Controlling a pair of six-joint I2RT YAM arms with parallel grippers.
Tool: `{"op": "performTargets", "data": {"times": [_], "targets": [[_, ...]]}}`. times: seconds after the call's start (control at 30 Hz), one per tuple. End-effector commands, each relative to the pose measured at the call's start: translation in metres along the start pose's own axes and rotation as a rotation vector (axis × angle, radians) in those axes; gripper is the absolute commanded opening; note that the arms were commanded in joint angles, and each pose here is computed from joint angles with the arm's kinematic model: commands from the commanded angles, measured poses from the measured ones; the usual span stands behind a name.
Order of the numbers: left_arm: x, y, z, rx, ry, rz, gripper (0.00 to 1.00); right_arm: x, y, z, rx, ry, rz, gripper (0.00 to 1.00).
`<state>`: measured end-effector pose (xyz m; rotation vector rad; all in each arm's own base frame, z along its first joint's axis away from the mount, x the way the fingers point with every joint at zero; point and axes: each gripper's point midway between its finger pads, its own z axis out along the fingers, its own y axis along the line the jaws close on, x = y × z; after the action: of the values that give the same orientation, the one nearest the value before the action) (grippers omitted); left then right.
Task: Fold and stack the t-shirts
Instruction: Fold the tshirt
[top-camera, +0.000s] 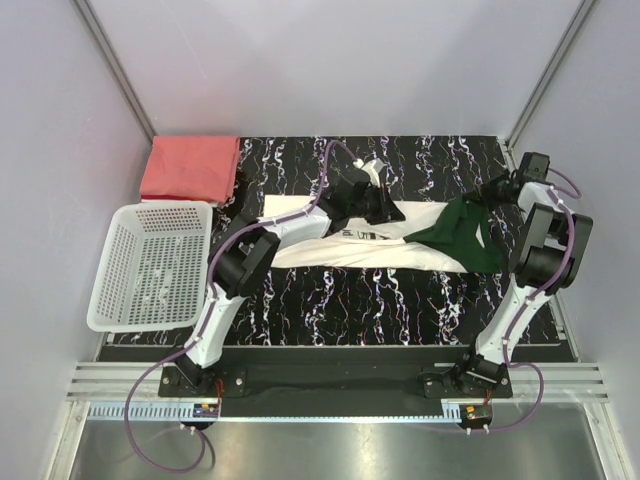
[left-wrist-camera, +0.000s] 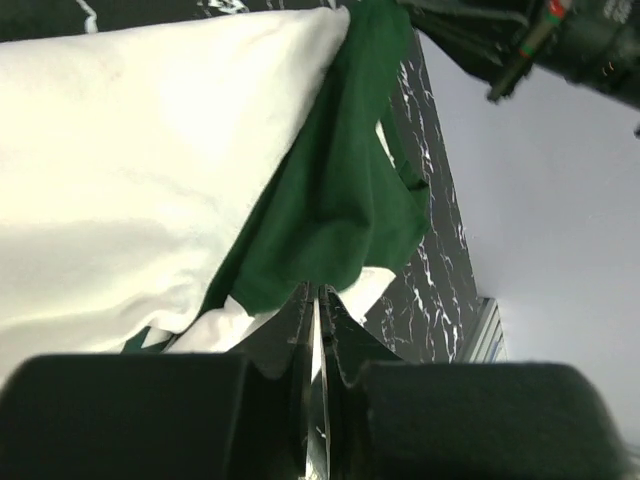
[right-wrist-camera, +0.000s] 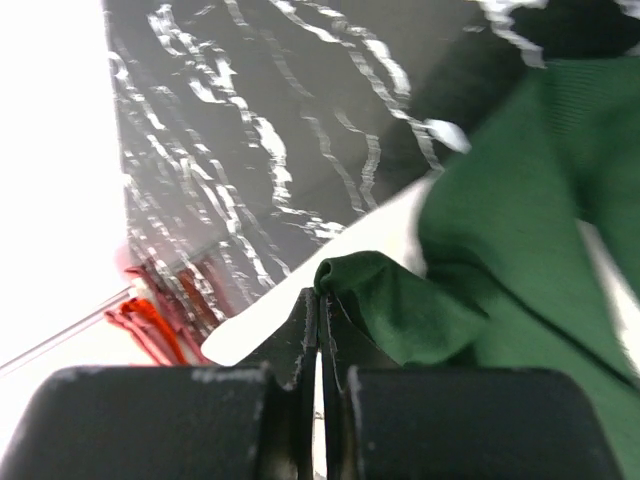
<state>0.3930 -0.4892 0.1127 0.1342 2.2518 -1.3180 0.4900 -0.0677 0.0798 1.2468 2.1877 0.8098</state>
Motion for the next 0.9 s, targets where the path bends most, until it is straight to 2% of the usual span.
{"op": "performTargets", "data": {"times": [0.0, 0.17, 0.27, 0.3, 0.5, 0.67, 0.87], "targets": [[0.000, -0.028, -0.017, 0.066, 0.039, 0.089, 0.12, -0.005, 0.045, 0.003, -0.129, -0.003, -0.023, 0.00], [0.010, -0.022, -0.014, 0.072, 0.080, 0.084, 0.20, -0.006, 0.047, 0.016, -0.131, 0.006, -0.052, 0.03], [0.014, -0.022, -0.011, 0.076, 0.101, 0.086, 0.27, -0.008, 0.047, 0.018, -0.126, 0.001, -0.055, 0.01], [0.013, -0.025, -0.011, 0.082, 0.103, 0.086, 0.33, -0.008, 0.047, 0.018, -0.125, 0.001, -0.055, 0.01], [0.012, -0.033, 0.004, 0.098, 0.098, 0.027, 0.52, -0.006, 0.067, 0.023, -0.185, 0.023, -0.014, 0.00], [0.005, -0.019, 0.016, 0.044, 0.071, 0.072, 0.54, 0.000, 0.083, 0.028, -0.218, 0.051, 0.010, 0.00], [-0.011, -0.014, 0.019, -0.031, 0.035, 0.142, 0.55, -0.004, 0.095, 0.026, -0.238, 0.018, 0.036, 0.00]]}}
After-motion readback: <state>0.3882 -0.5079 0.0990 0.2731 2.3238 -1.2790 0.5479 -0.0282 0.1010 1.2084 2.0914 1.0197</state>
